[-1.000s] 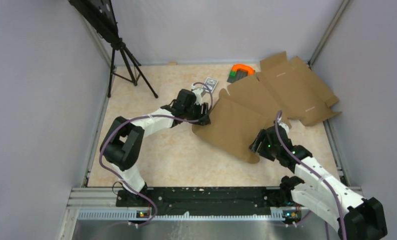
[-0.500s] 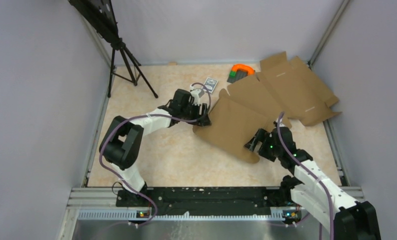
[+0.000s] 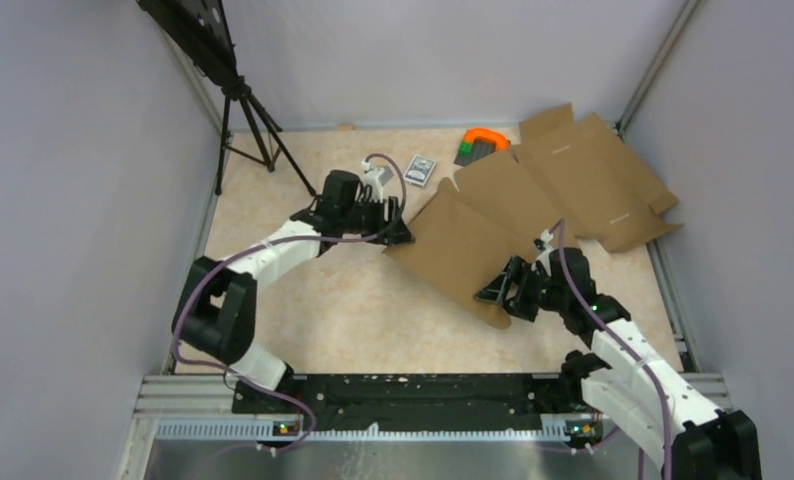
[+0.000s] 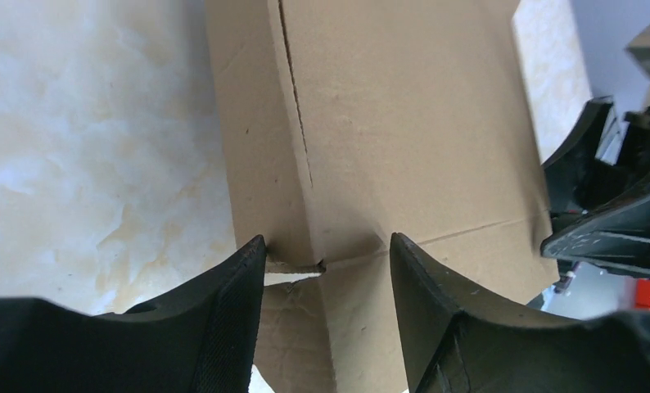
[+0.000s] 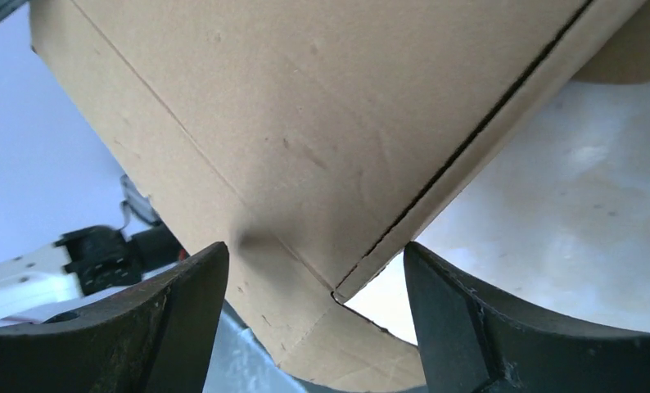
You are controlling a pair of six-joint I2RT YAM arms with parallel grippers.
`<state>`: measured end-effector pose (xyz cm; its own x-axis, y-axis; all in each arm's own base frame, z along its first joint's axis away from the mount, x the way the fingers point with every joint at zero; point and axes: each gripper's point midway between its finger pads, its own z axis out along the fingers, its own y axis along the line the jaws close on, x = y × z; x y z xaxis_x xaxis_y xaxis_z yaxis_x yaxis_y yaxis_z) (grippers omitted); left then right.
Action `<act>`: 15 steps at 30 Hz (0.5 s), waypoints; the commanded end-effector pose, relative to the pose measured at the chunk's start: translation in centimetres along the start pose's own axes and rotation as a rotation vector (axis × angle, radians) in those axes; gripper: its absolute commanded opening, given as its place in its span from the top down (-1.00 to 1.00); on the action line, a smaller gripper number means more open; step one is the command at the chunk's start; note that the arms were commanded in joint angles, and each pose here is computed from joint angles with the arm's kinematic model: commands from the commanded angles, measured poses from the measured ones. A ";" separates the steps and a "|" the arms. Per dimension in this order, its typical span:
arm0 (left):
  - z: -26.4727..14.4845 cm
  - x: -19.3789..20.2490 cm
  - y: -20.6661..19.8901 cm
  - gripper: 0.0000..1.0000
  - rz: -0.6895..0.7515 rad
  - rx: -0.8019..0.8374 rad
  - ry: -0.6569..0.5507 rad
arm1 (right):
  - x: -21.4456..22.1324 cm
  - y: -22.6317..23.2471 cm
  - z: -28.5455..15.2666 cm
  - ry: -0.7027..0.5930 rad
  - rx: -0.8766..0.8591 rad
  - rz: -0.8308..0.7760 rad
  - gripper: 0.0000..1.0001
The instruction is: Fold the paper box
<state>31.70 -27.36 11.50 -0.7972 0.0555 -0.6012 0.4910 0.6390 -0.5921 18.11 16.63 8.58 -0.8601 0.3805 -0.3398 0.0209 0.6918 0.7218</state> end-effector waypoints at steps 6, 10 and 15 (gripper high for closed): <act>-6.2 -1.5 -5.0 -0.17 0.018 -0.005 0.033 | -0.1 11.1 -5.7 0.062 -0.357 0.230 -0.50; -7.9 -2.0 -5.2 -0.16 0.006 -0.053 0.055 | -0.2 13.0 -6.7 0.090 -0.452 0.371 -0.36; -9.0 -4.5 -7.0 -0.13 -0.003 -0.034 0.019 | -0.7 16.1 -7.5 0.144 -0.483 0.383 -0.41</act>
<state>30.85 -23.85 20.20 -0.7788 0.0510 -0.6252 0.4550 0.7320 -0.5071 14.18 21.21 18.60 -0.8908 0.4539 0.0220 0.1789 0.3058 0.9351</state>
